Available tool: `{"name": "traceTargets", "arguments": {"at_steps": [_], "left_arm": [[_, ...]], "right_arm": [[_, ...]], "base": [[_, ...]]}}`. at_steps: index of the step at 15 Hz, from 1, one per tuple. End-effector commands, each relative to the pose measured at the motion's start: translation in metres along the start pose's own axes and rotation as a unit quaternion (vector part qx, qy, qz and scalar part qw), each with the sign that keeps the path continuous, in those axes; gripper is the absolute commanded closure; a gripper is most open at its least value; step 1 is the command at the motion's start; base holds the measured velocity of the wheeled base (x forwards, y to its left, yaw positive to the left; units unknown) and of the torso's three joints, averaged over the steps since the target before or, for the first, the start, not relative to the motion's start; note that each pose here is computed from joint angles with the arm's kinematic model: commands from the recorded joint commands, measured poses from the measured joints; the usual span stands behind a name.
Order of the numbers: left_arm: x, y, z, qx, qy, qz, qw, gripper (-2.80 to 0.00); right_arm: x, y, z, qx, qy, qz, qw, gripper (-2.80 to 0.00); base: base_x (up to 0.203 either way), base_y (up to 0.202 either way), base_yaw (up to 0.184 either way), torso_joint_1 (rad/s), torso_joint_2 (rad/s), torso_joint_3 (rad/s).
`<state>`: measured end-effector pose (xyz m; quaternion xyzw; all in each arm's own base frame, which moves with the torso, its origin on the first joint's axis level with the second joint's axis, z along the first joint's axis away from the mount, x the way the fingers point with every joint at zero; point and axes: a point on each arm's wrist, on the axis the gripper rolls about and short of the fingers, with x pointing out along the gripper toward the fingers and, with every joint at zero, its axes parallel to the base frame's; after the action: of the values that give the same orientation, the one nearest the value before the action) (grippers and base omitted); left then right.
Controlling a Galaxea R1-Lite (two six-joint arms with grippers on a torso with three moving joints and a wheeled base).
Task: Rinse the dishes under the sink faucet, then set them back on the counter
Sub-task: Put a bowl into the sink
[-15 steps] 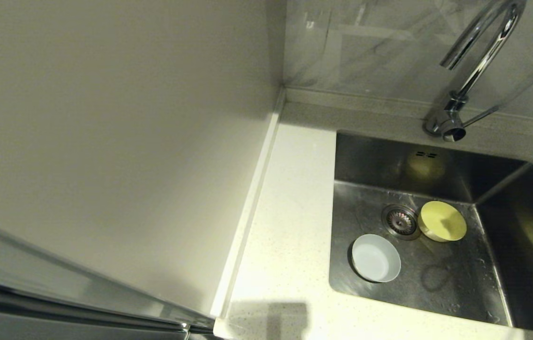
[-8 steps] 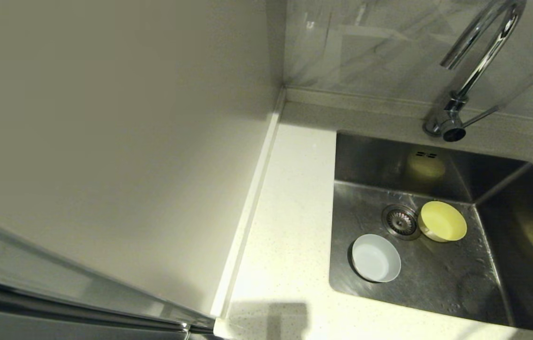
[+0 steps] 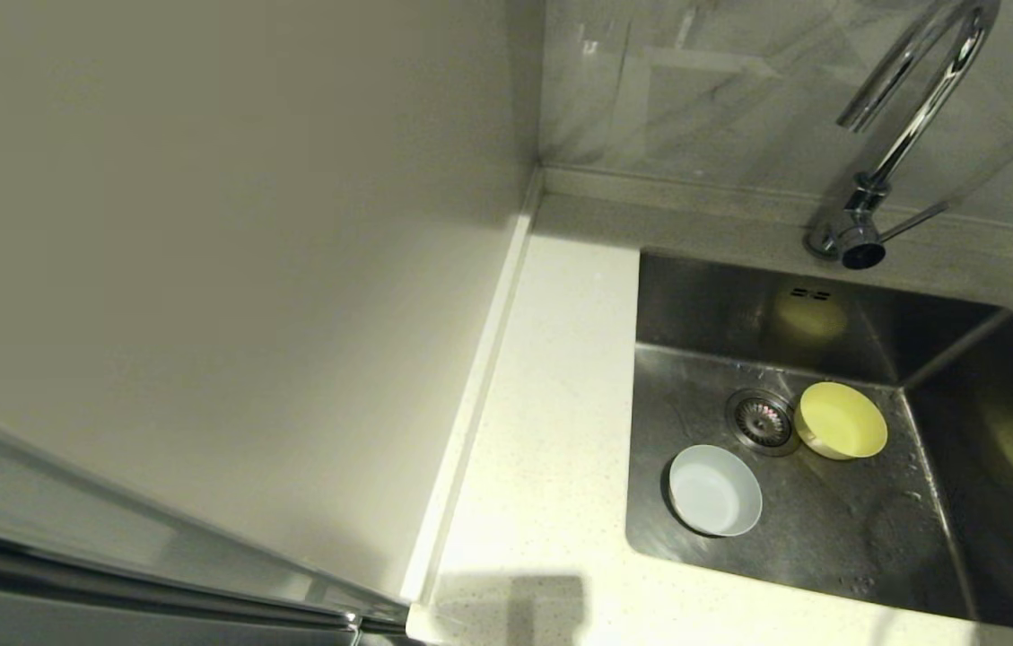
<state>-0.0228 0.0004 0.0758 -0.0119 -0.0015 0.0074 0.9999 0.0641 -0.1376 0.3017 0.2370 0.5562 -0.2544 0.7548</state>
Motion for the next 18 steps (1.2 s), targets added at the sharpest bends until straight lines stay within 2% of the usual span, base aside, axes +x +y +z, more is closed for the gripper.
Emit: {"name": "traceTargets", "arguments": {"at_steps": [1, 3, 5, 9, 13, 16, 18], "left_arm": [[0.0, 0.0, 0.0, 0.0, -0.002, 0.001, 1.0, 0.0], [0.0, 0.0, 0.0, 0.0, -0.002, 0.0, 1.0, 0.0], [0.0, 0.0, 0.0, 0.0, -0.002, 0.0, 1.0, 0.0], [0.0, 0.0, 0.0, 0.0, -0.002, 0.001, 1.0, 0.0], [0.0, 0.0, 0.0, 0.0, -0.002, 0.0, 1.0, 0.0], [0.0, 0.0, 0.0, 0.0, -0.002, 0.0, 1.0, 0.0], [0.0, 0.0, 0.0, 0.0, -0.002, 0.0, 1.0, 0.0]], "right_arm": [[0.028, -0.02, 0.028, 0.039, 0.07, -0.002, 0.997, -2.8], [0.05, -0.043, 0.039, 0.076, 0.124, -0.02, 0.989, -2.8], [0.068, -0.07, 0.044, 0.101, 0.142, -0.04, 0.984, -2.8], [0.075, -0.098, 0.036, 0.082, 0.171, -0.051, 0.98, -2.8], [0.077, -0.108, 0.022, 0.042, 0.213, -0.054, 0.975, -2.8], [0.083, -0.114, 0.01, 0.001, 0.266, -0.058, 0.962, -2.8], [0.086, -0.115, 0.008, -0.017, 0.279, -0.052, 0.959, -2.8]], "base": [[0.0, 0.0, 0.0, 0.0, 0.0, 0.0], [0.0, 0.0, 0.0, 0.0, 0.0, 0.0], [0.0, 0.0, 0.0, 0.0, 0.0, 0.0], [0.0, 0.0, 0.0, 0.0, 0.0, 0.0], [0.0, 0.0, 0.0, 0.0, 0.0, 0.0], [0.0, 0.0, 0.0, 0.0, 0.0, 0.0], [0.0, 0.0, 0.0, 0.0, 0.0, 0.0]]}}
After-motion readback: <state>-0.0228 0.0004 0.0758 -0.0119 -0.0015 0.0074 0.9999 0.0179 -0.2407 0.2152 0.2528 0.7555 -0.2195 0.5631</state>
